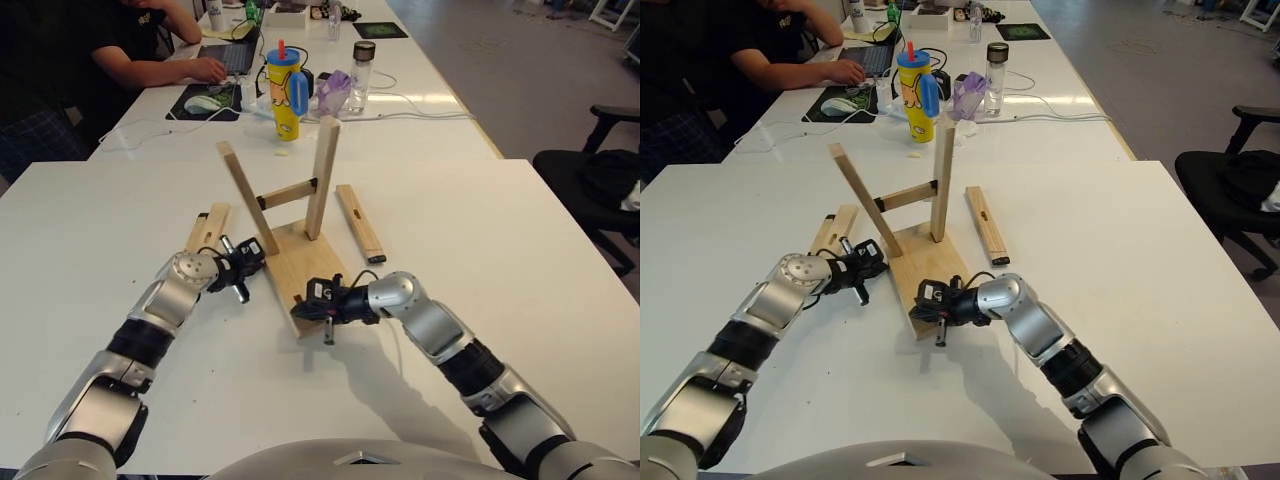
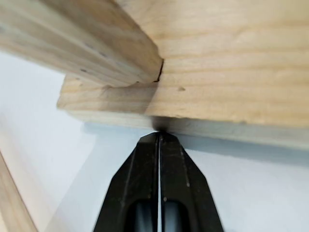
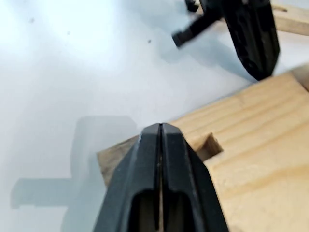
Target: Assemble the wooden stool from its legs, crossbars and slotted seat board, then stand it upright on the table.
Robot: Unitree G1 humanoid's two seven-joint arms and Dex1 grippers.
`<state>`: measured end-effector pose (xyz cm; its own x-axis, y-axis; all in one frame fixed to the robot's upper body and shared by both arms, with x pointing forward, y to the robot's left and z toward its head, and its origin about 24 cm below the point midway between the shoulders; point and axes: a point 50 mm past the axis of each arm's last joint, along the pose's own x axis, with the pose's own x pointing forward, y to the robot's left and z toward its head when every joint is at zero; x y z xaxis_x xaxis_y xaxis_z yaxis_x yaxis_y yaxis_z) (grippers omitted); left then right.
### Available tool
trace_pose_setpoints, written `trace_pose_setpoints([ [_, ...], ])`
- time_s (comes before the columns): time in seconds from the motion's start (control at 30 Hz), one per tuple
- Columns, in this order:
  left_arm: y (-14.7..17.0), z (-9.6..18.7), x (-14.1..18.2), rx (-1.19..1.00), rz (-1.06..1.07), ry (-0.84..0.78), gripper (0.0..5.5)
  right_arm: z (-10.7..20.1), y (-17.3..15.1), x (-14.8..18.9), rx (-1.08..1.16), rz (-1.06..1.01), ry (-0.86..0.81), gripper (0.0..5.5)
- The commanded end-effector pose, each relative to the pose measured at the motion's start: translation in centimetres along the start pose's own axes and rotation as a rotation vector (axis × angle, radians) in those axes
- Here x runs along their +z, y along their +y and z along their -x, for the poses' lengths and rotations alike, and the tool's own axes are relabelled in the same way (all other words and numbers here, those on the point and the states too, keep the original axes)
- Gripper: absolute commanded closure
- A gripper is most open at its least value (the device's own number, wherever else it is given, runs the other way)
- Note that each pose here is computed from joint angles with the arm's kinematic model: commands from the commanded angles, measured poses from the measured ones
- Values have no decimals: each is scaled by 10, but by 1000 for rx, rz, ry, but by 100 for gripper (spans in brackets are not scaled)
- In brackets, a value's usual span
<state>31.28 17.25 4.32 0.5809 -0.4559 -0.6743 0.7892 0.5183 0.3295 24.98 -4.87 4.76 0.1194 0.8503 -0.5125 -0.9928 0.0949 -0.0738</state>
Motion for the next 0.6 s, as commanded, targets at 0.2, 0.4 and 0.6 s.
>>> trace_pose_setpoints([
  [0.2, 10, -9, -17, 52, 7, 65, 548, 15, -18, 19, -370, -169, -306, 550],
  [0.4, 6, 15, -16, 204, 181, -142, 550, 81, -36, -1, -773, -405, -439, 460],
  [0.6, 33, 50, 0, 410, 393, -433, 467, 94, -76, -45, -1004, -446, -244, 354],
])
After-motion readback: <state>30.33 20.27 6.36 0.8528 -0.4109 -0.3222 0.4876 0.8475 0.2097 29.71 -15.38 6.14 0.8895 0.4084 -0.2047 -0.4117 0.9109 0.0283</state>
